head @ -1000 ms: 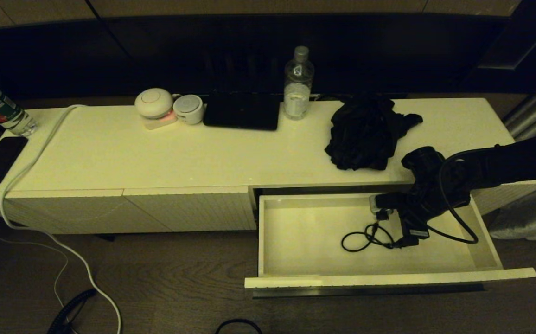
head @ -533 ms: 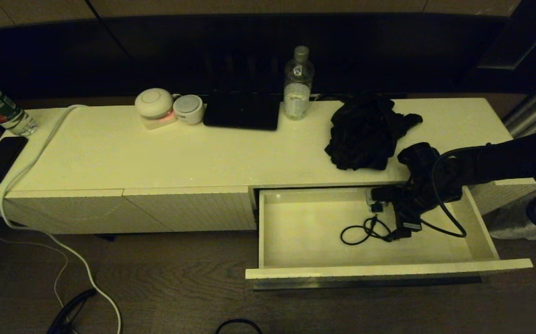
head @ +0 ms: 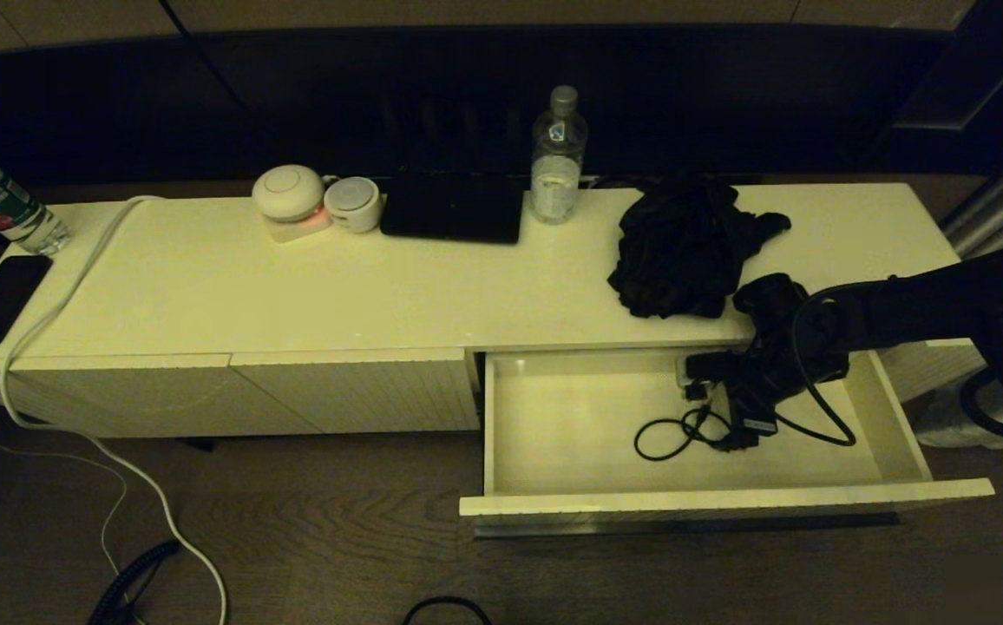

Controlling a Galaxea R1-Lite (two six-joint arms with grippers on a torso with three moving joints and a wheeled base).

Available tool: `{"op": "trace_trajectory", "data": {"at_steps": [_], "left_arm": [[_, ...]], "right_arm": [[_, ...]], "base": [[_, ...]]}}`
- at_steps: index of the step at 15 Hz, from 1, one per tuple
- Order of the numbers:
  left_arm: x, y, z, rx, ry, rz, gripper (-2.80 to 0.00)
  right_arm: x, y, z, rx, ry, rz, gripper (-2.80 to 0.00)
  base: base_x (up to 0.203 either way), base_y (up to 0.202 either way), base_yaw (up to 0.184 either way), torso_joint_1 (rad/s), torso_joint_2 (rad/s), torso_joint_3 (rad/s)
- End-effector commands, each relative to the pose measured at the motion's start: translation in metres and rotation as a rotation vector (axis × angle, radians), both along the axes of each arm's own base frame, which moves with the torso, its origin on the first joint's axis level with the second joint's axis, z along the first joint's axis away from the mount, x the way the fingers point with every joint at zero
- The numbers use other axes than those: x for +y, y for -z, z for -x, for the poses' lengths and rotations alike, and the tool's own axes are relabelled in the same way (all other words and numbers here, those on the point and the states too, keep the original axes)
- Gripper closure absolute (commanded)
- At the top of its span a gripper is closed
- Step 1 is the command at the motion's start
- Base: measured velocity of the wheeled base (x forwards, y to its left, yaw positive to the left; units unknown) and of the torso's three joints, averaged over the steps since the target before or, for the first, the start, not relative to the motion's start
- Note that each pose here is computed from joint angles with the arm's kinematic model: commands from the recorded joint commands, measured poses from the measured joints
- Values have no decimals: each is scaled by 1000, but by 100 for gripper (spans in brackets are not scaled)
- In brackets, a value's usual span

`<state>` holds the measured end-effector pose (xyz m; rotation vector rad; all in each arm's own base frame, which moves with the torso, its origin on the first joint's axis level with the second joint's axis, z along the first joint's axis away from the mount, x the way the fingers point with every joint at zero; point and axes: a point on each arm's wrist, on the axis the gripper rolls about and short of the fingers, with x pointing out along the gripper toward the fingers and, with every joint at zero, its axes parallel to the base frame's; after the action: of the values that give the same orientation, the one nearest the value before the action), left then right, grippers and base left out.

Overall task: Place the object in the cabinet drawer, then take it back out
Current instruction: Take the data cable out of the drawer and put it on the table

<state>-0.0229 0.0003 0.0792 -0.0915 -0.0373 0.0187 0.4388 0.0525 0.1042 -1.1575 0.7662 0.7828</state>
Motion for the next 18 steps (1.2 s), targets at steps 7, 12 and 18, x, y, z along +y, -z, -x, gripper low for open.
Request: {"op": "trace_trajectory", "data": {"at_steps": [7,12,18], "left_arm": [[0,0,0,-2,-1,1,0],[0,0,0,-2,-1,1,0],[0,0,0,-2,-1,1,0]], "right_arm": [[1,-12,22,81,-22,-1,-280],[13,-10,31,117,-65,-23,-280],[13,-1,32,149,-68,-20,-280]], "base": [[0,0,0,0,0,0],[0,0,0,0,0,0],[0,0,0,0,0,0]]}}
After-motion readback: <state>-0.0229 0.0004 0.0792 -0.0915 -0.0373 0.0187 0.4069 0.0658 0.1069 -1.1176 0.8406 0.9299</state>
